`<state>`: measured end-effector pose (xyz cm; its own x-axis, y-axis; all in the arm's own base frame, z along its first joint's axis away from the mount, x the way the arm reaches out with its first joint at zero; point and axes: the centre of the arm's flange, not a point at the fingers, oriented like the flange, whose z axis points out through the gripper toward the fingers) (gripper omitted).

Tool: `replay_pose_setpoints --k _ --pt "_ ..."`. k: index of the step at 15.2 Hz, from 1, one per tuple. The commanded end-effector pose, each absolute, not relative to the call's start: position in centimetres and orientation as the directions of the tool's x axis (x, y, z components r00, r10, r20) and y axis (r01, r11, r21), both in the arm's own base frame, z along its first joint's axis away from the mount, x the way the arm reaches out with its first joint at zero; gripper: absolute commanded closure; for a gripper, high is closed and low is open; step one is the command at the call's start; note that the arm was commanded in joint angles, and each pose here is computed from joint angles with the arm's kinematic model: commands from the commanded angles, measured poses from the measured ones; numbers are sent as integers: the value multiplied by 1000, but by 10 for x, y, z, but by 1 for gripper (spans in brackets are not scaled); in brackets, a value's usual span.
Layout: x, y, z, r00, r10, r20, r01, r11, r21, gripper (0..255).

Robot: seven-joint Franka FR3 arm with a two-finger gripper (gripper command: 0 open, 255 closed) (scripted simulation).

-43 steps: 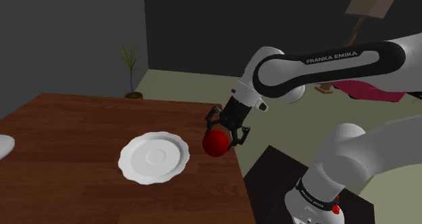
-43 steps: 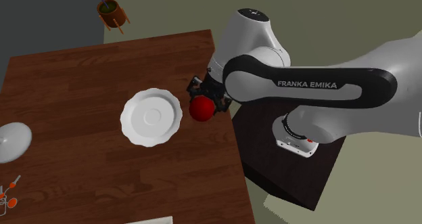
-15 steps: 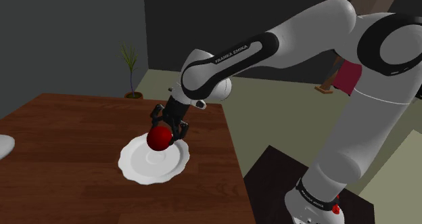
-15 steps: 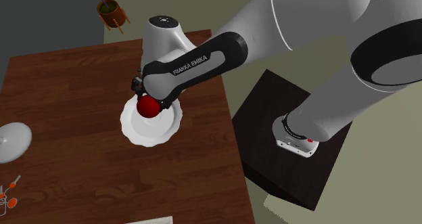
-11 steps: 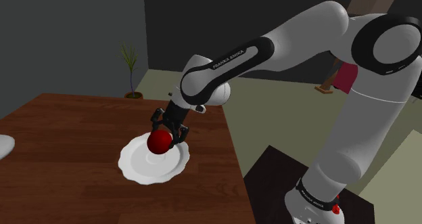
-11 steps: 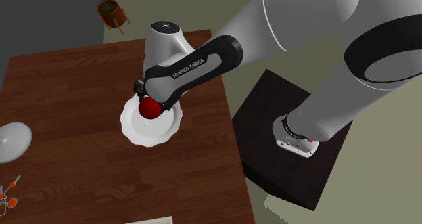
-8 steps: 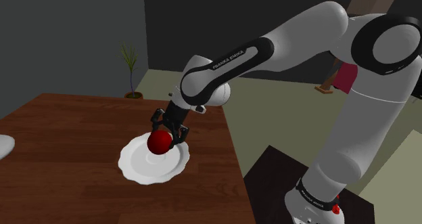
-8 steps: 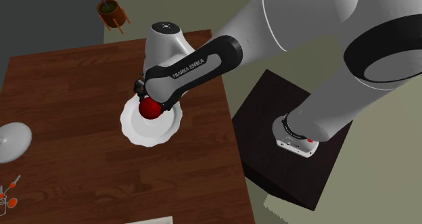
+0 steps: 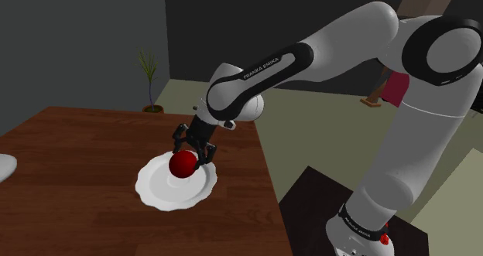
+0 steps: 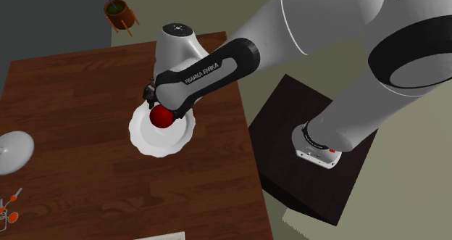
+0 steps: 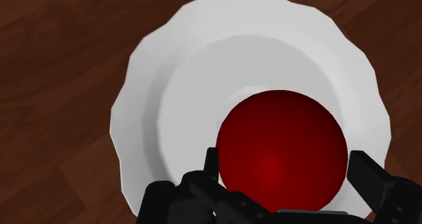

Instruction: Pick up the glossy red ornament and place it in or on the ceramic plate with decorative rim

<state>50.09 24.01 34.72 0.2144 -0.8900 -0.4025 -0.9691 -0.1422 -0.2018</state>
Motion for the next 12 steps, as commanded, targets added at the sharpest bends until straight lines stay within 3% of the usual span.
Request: replay_pose_setpoints --k 1,5,12 --pt "501 240 347 214 -890 -402 -969 -142 -202 0" --pt "495 218 392 214 -890 -402 -969 -142 -202 0" --pt "495 218 392 214 -890 -402 -969 -142 -202 0"
